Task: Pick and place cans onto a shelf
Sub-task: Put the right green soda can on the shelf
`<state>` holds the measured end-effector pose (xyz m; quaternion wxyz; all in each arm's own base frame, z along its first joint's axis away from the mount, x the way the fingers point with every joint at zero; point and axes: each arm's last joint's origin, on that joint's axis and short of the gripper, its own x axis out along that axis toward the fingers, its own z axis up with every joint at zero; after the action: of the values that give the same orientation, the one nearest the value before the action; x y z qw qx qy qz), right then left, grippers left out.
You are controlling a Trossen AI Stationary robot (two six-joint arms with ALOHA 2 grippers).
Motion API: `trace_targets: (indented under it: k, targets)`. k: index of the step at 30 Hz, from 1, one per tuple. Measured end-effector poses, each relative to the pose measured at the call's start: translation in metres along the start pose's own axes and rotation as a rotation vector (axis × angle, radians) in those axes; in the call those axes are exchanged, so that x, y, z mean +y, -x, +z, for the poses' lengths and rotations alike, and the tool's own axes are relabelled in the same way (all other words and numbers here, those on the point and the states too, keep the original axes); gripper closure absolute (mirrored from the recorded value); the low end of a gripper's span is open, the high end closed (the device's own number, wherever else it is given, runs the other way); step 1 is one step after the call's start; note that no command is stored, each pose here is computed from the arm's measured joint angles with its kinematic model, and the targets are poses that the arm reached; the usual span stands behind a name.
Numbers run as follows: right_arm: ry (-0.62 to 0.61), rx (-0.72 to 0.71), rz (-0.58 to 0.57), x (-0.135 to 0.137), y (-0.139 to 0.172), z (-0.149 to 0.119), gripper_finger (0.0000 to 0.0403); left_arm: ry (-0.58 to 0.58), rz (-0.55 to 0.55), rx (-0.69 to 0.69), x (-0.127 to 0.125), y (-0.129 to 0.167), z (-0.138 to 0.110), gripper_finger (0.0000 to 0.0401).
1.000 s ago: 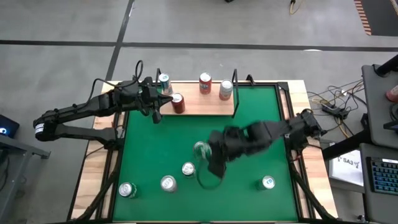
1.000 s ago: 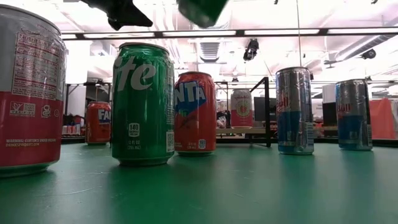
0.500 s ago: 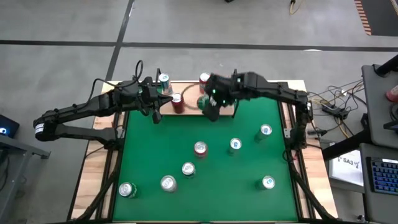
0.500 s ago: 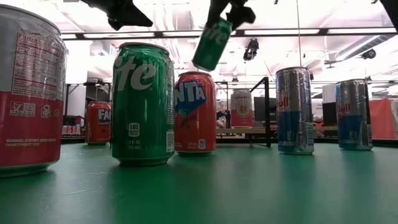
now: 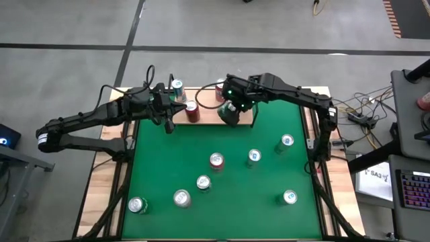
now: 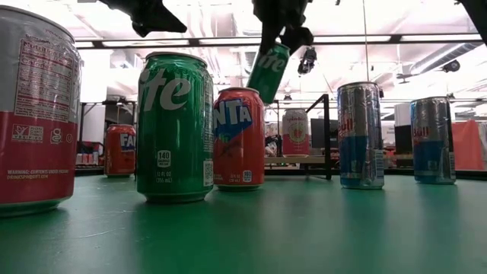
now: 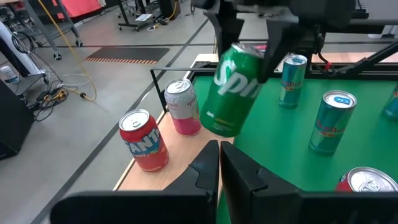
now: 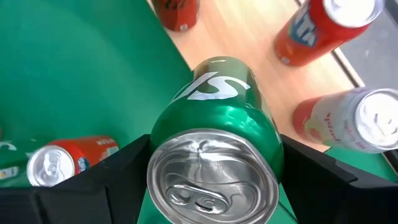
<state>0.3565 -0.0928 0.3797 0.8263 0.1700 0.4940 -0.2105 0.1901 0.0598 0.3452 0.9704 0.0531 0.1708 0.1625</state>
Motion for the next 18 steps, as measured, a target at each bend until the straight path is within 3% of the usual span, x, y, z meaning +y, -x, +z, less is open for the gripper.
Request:
trace_targets:
  k: [11, 18]
  targets:
    - [0.005, 0.115, -0.045, 0.001, -0.046, -0.001, 0.0113, 0.002, 0.006, -0.043, 0.001, 0.000, 0.004, 0.0401]
    - [-0.014, 0.169, -0.077, -0.012, -0.076, 0.007, 0.0113, -0.004, 0.007, -0.047, 0.001, 0.000, 0.005, 0.0401]
